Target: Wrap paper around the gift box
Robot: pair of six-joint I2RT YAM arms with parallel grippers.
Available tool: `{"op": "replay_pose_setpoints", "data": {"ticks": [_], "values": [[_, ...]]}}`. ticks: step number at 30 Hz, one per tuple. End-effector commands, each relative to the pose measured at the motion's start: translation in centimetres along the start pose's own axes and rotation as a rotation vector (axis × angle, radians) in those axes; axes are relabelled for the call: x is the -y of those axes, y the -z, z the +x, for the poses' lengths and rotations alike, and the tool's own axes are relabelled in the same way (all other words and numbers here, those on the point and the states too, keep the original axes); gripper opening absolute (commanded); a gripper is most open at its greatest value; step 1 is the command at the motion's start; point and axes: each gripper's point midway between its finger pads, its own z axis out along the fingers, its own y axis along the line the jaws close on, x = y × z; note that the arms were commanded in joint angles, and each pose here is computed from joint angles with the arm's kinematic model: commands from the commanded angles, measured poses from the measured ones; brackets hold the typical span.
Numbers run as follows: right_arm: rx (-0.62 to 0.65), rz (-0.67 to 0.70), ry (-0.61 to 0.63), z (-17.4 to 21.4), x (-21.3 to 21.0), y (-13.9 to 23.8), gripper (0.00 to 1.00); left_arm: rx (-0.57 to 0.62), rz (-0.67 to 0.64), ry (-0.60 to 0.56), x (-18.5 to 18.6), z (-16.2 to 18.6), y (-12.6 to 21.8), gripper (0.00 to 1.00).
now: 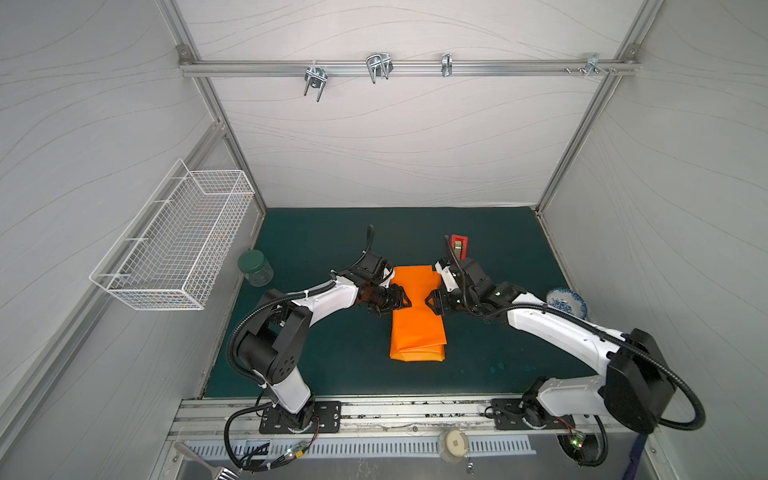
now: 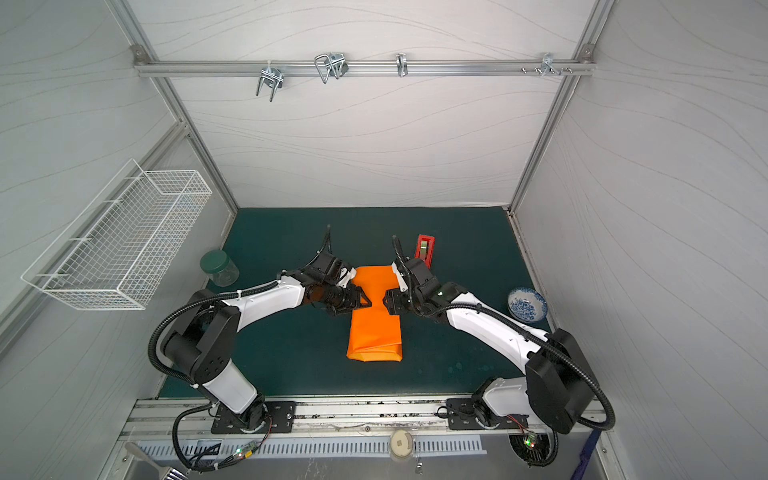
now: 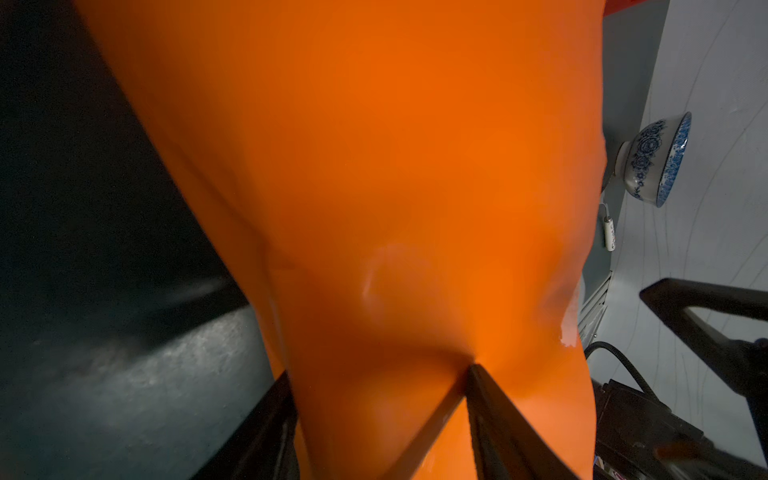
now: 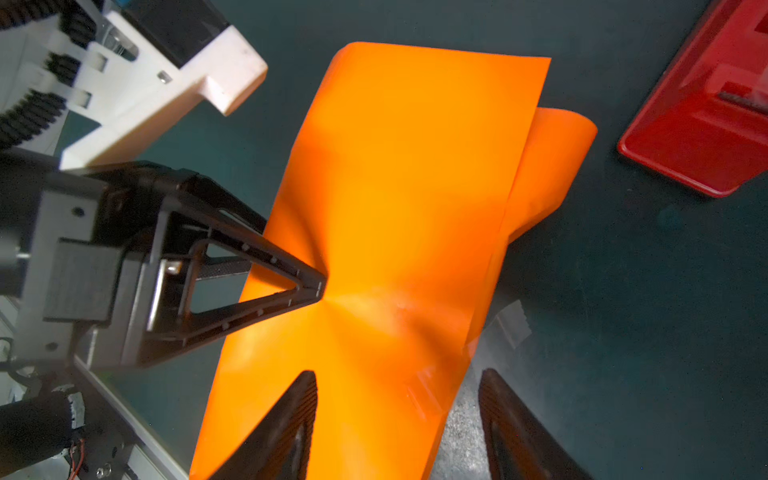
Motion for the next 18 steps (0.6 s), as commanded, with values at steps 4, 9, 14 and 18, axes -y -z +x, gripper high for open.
{"op": "replay_pose_setpoints", "data": {"ticks": [4, 9, 14, 18], "values": [[-0.062, 0.04, 0.031, 1.0, 0.1, -0.8, 0.63, -0.098, -0.285, 0.045, -7.2, 3.5, -2.0, 0.63], [-0.07, 0.039, 0.027, 1.0, 0.0, -1.2, 0.63, -0.098, -0.284, 0.045, -7.2, 3.5, -2.0, 0.63], [-0.08, 0.038, 0.027, 1.2, -0.1, -1.6, 0.62, -0.096, -0.282, 0.044, -7.2, 3.5, -2.0, 0.63], [-0.073, 0.052, 0.038, 1.0, -0.1, -1.5, 0.62, -0.096, -0.28, 0.044, -7.2, 3.4, -2.1, 0.63]]}}
